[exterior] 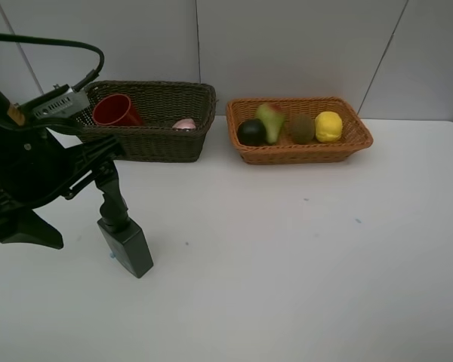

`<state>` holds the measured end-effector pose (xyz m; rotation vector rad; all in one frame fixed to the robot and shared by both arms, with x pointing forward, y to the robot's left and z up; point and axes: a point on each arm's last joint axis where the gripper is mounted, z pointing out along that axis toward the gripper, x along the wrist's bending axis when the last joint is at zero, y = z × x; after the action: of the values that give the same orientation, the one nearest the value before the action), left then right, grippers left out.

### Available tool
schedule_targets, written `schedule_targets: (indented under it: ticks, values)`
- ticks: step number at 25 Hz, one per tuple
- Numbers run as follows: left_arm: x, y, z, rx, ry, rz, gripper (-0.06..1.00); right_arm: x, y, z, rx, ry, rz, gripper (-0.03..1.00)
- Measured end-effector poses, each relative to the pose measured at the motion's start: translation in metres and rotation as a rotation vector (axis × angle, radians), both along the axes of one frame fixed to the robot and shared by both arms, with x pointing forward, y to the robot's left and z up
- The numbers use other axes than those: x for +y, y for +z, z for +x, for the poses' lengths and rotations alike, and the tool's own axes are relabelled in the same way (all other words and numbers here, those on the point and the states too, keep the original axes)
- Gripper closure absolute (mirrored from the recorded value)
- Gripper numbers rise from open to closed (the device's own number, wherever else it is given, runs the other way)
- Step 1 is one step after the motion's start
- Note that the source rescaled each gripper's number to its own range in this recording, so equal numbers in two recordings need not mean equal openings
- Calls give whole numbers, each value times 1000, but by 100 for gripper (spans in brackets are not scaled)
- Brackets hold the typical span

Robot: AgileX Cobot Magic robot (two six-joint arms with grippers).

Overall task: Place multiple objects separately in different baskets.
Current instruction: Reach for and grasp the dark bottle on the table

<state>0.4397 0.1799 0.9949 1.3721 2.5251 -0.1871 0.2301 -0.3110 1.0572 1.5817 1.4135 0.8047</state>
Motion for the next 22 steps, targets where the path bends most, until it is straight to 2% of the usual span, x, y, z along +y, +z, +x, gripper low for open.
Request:
schedule_targets:
  ticks: [6,14,22]
  values:
    - [-1,-5,3,-60,29,-30,-5,0,0,0,0,0,0,-3]
    - [3,-19,-4,-37,56,-37,-5,0,0,0,0,0,0,-3]
    - [-1,-37,3,-60,90,-53,-5,0,0,0,0,0,0,-3]
